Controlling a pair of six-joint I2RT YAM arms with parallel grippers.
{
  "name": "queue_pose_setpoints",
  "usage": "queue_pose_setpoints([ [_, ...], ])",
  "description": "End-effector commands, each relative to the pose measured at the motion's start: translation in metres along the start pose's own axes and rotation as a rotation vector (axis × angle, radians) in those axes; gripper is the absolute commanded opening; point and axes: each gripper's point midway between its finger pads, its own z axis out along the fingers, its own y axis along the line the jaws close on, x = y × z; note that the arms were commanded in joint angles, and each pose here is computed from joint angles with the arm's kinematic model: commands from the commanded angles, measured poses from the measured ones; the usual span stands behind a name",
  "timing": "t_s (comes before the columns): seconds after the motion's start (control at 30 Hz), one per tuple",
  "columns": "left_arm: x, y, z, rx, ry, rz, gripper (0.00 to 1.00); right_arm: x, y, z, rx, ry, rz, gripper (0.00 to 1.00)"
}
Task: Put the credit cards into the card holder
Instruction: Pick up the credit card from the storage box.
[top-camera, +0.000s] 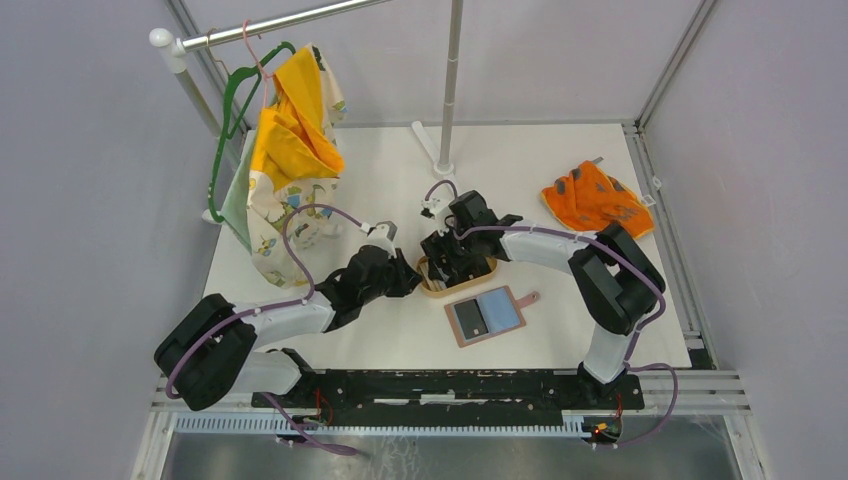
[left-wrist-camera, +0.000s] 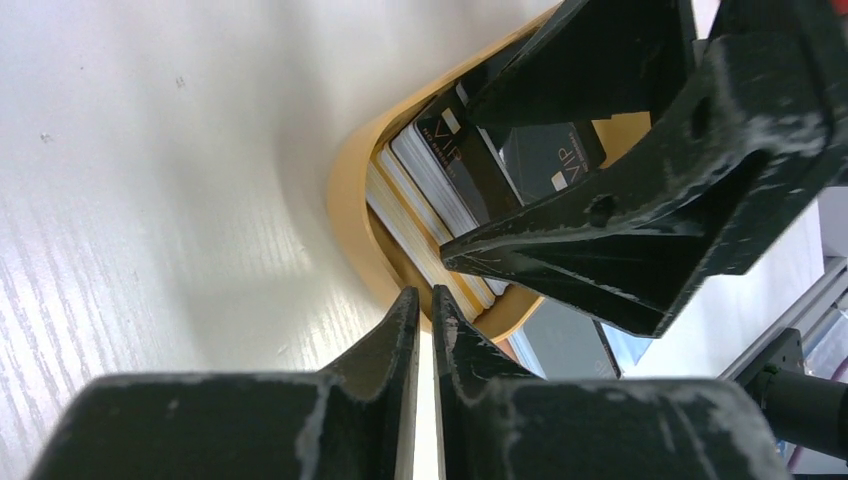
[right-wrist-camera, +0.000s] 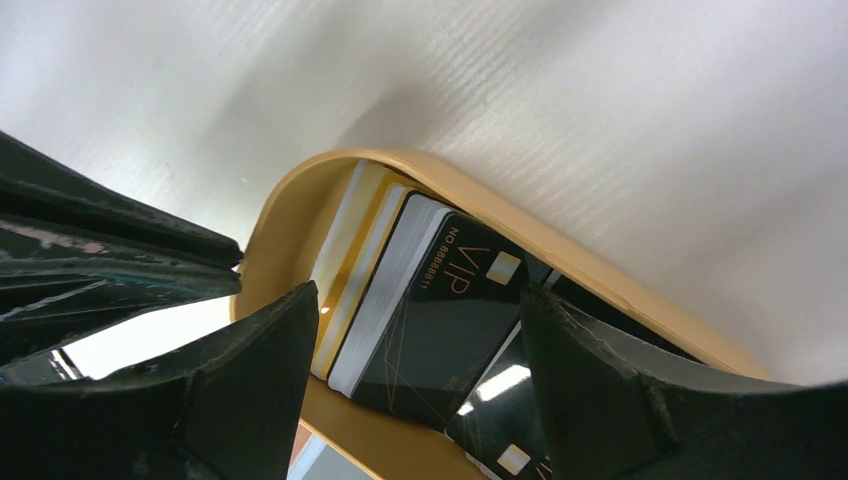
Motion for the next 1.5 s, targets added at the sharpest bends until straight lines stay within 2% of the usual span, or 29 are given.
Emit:
queue_pose_setpoints([
  [0.0, -0.028, -0.029, -0.003, 0.110, -0.087, 0.035, 0.15, -0.006, -0.009, -0.008, 0.077, 0.014, -0.040, 0.79],
  [0.1, -0.029, -0.030, -0.002, 0.112, -0.089, 0.035, 0.14, 0.005, -0.009, -0.005, 0.071, 0.045, -0.032, 0.79],
  [0.27, -0.028, -0.031, -0.001, 0.117, -0.087, 0.035, 0.14, 0.021, 0.016, 0.008, -0.059, 0.105, 0.016, 0.77],
  [0.5, -0.028, -0.031, -0.003, 0.120, -0.091, 0.037, 0.14, 0.013, 0.052, 0.003, -0.249, 0.076, 0.058, 0.74],
  [0.93, -0.037, -0.033, -0.013, 0.120, -0.123, 0.047, 0.14, 0.017, 0.022, 0.004, -0.229, 0.068, 0.153, 0.54],
  [1.1, -0.039, -0.029, -0.020, 0.080, -0.111, 0.059, 0.14, 0.023, 0.012, 0.008, -0.225, 0.082, 0.186, 0.52],
  [1.27, -0.026, -0.024, -0.020, 0.046, -0.032, 0.025, 0.15, 0.028, 0.012, 0.010, -0.234, 0.093, 0.198, 0.52],
  [1.47, -0.025, -0.026, -0.023, 0.023, -0.009, -0.062, 0.32, 0.033, 0.016, 0.014, -0.261, 0.111, 0.222, 0.50],
])
